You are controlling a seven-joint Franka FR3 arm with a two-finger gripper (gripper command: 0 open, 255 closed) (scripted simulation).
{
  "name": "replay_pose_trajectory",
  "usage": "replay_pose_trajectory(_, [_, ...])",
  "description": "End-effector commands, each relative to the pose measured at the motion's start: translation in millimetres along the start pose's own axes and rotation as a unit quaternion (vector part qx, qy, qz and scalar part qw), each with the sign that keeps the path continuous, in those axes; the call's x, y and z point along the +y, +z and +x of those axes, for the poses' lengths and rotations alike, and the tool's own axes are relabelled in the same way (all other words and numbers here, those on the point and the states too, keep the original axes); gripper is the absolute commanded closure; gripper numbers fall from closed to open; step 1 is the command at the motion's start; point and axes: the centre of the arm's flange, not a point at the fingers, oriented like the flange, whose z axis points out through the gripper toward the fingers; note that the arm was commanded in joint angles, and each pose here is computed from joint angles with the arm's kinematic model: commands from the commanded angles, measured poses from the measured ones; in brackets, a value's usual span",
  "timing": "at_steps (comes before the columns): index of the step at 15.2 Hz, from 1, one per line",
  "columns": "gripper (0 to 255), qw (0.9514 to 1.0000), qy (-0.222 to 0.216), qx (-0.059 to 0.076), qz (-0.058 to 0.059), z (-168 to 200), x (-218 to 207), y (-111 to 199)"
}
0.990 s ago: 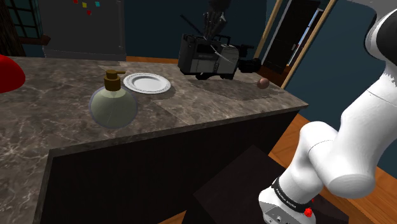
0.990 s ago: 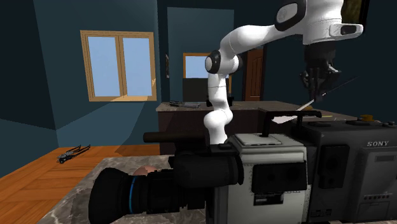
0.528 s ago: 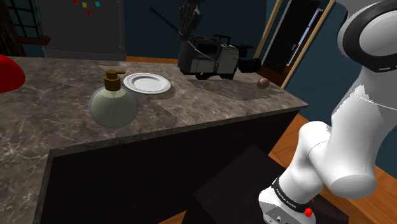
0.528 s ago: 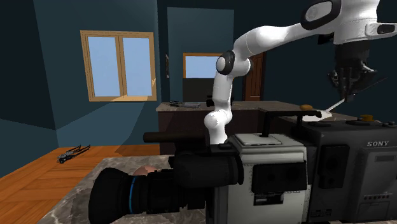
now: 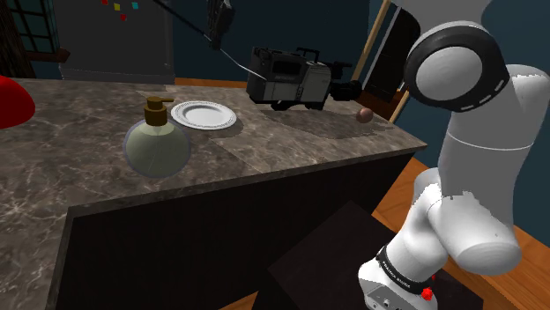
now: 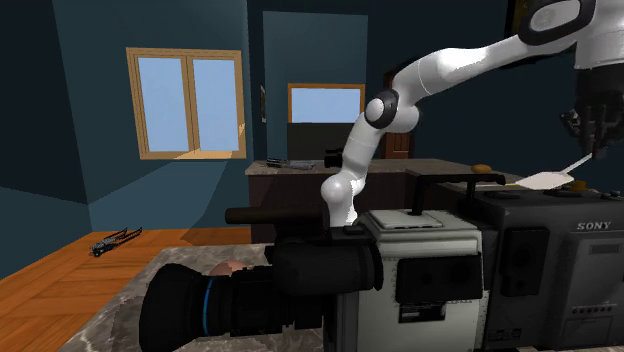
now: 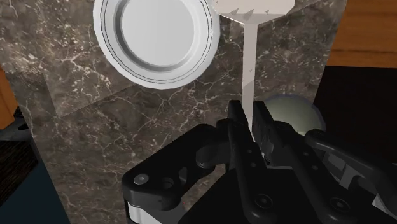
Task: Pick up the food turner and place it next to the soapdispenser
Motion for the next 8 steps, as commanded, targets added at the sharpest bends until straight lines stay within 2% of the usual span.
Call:
replay_pose_trajectory(1, [255, 1.0, 0.0, 0.0, 0.0, 28.8, 1.8, 3.6])
replay_pose_trajectory(2, [255, 1.0, 0.0, 0.0, 0.0, 40.8, 2.6, 4.4])
replay_pose_trajectory(8, [255, 1.0, 0.0, 0.0, 0.0, 38.7, 2.6, 36.0])
